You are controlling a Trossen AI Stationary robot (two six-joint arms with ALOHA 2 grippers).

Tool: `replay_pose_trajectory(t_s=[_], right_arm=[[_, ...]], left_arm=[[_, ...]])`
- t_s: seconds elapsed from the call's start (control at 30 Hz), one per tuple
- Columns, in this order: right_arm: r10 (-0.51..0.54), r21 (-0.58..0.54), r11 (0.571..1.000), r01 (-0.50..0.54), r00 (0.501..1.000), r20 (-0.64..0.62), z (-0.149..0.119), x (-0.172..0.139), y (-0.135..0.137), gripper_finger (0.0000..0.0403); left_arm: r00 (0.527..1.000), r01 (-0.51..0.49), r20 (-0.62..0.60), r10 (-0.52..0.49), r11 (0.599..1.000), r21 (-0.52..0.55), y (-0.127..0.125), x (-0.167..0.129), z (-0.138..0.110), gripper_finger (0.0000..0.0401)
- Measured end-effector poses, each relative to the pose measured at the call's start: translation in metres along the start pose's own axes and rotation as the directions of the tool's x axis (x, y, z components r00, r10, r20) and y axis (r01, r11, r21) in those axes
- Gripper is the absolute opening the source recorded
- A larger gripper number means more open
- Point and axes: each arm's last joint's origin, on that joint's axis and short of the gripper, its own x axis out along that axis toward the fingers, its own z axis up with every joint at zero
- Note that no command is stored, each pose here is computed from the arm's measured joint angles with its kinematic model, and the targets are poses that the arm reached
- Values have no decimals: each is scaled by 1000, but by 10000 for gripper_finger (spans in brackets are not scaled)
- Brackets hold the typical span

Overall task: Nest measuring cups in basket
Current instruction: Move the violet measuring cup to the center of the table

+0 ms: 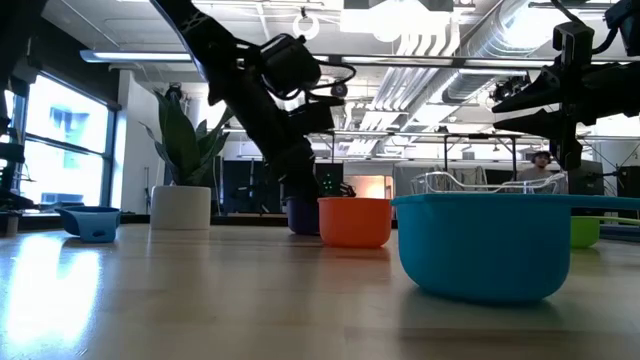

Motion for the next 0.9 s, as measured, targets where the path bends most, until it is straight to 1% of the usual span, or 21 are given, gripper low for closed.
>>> replay_pose_trajectory(t_s=[0.07, 0.13, 0.2, 0.37, 0.57, 0.7, 0.9], right_arm=[[0, 0, 1000, 0, 1000, 0, 0, 0, 0, 96], [0, 0, 1000, 0, 1000, 0, 0, 0, 0, 96], [0, 0, 1000, 0, 1000, -1, 0, 0, 0, 96], [-1, -8, 1000, 1, 1000, -1, 0, 0, 0, 96], [-1, -8, 1000, 1, 1000, 0, 0, 0, 0, 96], [0, -8, 1000, 0, 1000, -1, 0, 0, 0, 96], [0, -6, 1000, 0, 1000, 0, 0, 0, 0, 96]], left_arm=[[1000, -4, -26, 3, 1000, -14, -3, -7, 0, 31], [1000, -14, -25, 14, 1000, -22, -6, -15, 3, 26], [998, -35, -59, 34, 999, -24, -9, -24, 2, 19], [997, -68, -50, 67, 997, -26, -15, -46, 8, 20], [997, -51, -59, 48, 998, -46, -25, -70, 10, 23], [998, -23, -66, 20, 999, -43, -38, -88, 10, 18], [997, -14, -82, 12, 999, -32, -69, -114, 7, 28]])
